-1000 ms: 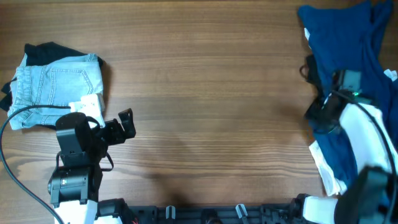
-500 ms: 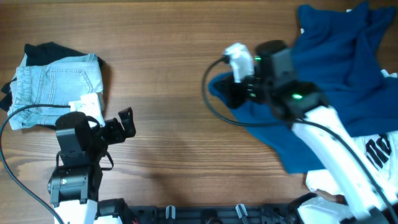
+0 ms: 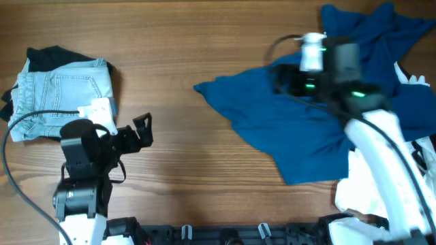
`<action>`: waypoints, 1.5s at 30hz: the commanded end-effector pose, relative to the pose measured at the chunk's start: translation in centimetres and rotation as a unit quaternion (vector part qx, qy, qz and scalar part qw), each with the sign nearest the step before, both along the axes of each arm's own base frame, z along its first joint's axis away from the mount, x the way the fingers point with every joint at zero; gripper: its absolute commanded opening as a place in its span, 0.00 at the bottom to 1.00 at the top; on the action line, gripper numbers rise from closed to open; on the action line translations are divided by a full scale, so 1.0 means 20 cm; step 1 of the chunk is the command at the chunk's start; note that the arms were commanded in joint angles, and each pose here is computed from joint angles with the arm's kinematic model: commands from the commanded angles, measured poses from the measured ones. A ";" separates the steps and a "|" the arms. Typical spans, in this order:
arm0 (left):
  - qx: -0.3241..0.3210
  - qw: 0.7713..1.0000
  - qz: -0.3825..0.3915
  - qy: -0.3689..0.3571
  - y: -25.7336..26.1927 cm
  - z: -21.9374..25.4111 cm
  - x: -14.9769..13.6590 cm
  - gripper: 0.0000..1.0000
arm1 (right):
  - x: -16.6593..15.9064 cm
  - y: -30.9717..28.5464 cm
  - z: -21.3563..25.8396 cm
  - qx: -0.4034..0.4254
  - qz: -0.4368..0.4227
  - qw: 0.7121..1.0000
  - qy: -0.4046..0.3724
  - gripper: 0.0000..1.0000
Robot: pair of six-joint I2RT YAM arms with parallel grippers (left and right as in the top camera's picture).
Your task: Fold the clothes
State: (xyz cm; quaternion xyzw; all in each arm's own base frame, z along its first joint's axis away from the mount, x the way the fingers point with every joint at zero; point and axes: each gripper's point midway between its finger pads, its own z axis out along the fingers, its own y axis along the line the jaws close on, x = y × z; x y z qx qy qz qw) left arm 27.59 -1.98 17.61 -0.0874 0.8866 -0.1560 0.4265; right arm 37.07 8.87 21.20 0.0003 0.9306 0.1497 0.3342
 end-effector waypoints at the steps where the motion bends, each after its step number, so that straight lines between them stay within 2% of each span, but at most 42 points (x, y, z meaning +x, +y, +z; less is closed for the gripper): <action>1: -0.096 0.994 -0.018 0.058 -0.13 -0.08 0.04 1.00 | -0.05 -0.25 0.02 -0.010 -0.073 0.997 0.017 1.00; 4: -0.157 0.977 -0.057 0.130 -0.34 -0.23 0.08 1.00 | -0.10 -0.37 -0.03 -0.011 -0.109 0.993 0.052 1.00; 9: -0.182 0.955 -0.122 0.199 -0.74 -0.50 0.14 1.00 | -0.13 -0.39 -0.05 -0.012 -0.114 0.991 0.066 1.00; 12: -0.198 0.944 -0.146 0.218 -0.95 -0.65 0.16 1.00 | -0.14 -0.39 -0.06 -0.012 -0.114 0.991 0.071 1.00; 15: -0.196 0.939 -0.195 0.205 -1.16 -0.79 0.15 1.00 | -0.15 -0.39 -0.07 -0.012 -0.114 0.991 0.076 1.00; 17: -0.180 0.946 -0.217 0.160 -1.30 -0.86 0.17 0.82 | -0.16 -0.39 -0.07 -0.012 -0.114 0.990 0.078 1.00; 19: -0.178 0.948 -0.229 0.134 -1.37 -0.85 0.17 0.76 | -0.16 -0.39 -0.07 -0.013 -0.113 0.990 0.081 1.00; 21: -0.170 0.955 -0.225 0.088 -1.42 -0.80 0.21 0.62 | -0.17 -0.39 -0.08 -0.013 -0.113 0.990 0.085 1.00; 23: -0.171 0.956 -0.225 0.080 -1.43 -0.79 0.21 0.40 | -0.17 -0.39 -0.08 -0.013 -0.113 0.990 0.086 1.00; 24: -0.170 0.957 -0.220 0.078 -1.42 -0.79 0.23 0.14 | -0.17 -0.39 -0.08 -0.013 -0.113 0.990 0.087 1.00; 25: -0.168 0.960 -0.209 0.075 -1.39 -0.79 0.26 0.04 | -0.18 -0.39 -0.08 -0.013 -0.113 0.990 0.089 1.00; 28: -0.172 0.964 -0.189 0.068 -1.32 -0.77 0.32 0.04 | -0.18 -0.39 -0.09 -0.014 -0.113 0.989 0.091 1.00; 30: -0.169 0.968 -0.182 0.035 -1.25 -0.67 0.40 0.04 | -0.19 -0.39 -0.09 -0.014 -0.113 0.989 0.093 0.99; 33: -0.143 0.980 -0.141 -0.012 -1.00 -0.48 0.54 0.04 | -0.19 -0.39 -0.09 -0.014 -0.112 0.989 0.093 1.00; 34: -0.132 0.987 -0.082 -0.045 -0.75 -0.36 0.65 0.04 | -0.19 -0.39 -0.09 -0.015 -0.112 0.989 0.094 1.00; 36: -0.134 0.985 0.017 -0.110 -0.29 -0.14 0.79 0.04 | -0.19 -0.39 -0.09 -0.014 -0.112 0.989 0.093 1.00; 37: -0.134 0.982 0.043 -0.128 -0.16 -0.07 0.81 0.04 | -0.19 -0.39 -0.09 -0.014 -0.112 0.989 0.093 1.00; 38: -0.129 0.974 0.096 -0.157 0.10 0.04 0.84 0.04 | -0.19 -0.39 -0.09 -0.014 -0.112 0.989 0.094 1.00; 39: -0.130 0.973 0.112 -0.155 0.20 0.06 0.85 0.04 | -0.19 -0.39 -0.09 -0.014 -0.112 0.989 0.094 1.00; 40: -0.149 0.974 0.094 -0.140 0.21 0.06 0.83 0.04 | -0.19 -0.39 -0.09 -0.014 -0.112 0.989 0.094 1.00; 41: -0.183 0.977 0.041 -0.105 0.10 0.02 0.79 0.04 | -0.19 -0.39 -0.09 -0.014 -0.112 0.989 0.094 1.00; 42: -0.199 0.977 0.018 -0.075 0.03 -0.03 0.76 0.04 | -0.19 -0.39 -0.09 -0.014 -0.113 0.989 0.094 1.00; 43: -0.212 0.977 0.003 -0.004 -0.09 -0.16 0.68 0.15 | -0.19 -0.39 -0.09 -0.014 -0.113 0.989 0.094 1.00; 44: -0.215 0.976 -0.008 0.033 -0.17 -0.23 0.63 0.29 | -0.19 -0.39 -0.09 -0.014 -0.113 0.989 0.095 1.00; 45: -0.216 0.972 -0.030 0.085 -0.30 -0.31 0.55 0.52 | -0.19 -0.39 -0.09 -0.014 -0.113 0.989 0.095 1.00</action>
